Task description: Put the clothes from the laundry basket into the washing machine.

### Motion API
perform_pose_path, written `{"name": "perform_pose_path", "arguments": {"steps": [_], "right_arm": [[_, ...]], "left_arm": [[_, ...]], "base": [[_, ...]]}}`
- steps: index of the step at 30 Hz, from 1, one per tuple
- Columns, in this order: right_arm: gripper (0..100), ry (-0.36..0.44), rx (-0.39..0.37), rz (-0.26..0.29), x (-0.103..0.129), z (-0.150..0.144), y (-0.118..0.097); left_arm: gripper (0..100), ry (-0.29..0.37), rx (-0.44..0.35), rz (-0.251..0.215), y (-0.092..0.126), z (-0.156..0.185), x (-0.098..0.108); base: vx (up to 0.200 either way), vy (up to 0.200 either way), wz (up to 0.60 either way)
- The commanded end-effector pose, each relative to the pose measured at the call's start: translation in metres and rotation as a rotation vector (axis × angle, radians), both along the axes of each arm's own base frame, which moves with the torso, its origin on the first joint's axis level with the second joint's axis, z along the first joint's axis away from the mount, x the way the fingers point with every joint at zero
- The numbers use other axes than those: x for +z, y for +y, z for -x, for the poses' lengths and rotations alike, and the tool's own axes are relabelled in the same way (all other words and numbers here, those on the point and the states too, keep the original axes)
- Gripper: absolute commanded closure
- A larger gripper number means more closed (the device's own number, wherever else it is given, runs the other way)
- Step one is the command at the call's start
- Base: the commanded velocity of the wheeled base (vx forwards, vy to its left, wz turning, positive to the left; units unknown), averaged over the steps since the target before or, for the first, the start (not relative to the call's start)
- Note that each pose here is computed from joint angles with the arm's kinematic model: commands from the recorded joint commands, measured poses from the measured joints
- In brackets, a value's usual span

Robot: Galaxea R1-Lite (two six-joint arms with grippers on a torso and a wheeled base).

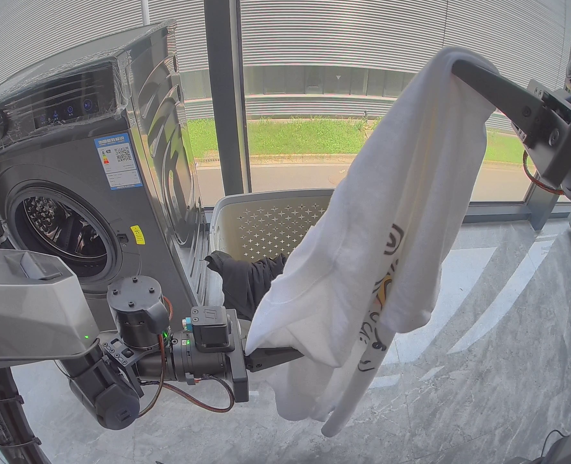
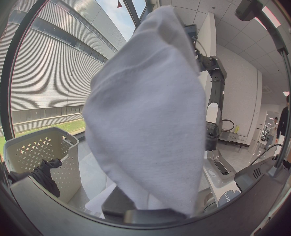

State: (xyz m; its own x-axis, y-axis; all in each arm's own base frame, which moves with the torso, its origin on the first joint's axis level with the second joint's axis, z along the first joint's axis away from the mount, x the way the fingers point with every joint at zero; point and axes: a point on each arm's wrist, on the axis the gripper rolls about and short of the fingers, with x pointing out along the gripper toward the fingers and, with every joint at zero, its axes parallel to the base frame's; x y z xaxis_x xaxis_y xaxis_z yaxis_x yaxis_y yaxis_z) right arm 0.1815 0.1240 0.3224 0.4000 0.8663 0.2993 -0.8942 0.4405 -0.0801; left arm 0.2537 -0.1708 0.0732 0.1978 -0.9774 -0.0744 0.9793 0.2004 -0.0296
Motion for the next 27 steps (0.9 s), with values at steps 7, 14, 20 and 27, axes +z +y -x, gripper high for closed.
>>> {"name": "perform_pose_path", "arguments": {"steps": [7, 14, 20, 27], "right_arm": [[100, 0.087, -0.259, 0.016, -0.022, -0.03, -0.04], [100, 0.179, -0.416, 0.039, -0.049, -0.044, -0.066], [100, 0.246, -0.396, 0.074, -0.072, -0.033, -0.065], [100, 0.331, -0.327, 0.124, -0.104, 0.0, -0.06]], "left_arm": [[100, -0.086, 0.003, 0.051, 0.01, 0.017, 0.034], [100, -0.118, 0.006, 0.07, 0.017, 0.03, 0.048], [100, -0.185, 0.036, 0.136, 0.014, 0.023, 0.073], [100, -0.24, 0.15, 0.33, -0.011, 0.008, 0.124]], "base": [[0.0, 0.0, 0.0], [0.0, 0.0, 0.0], [0.0, 0.0, 0.0], [0.0, 0.0, 0.0]]}}
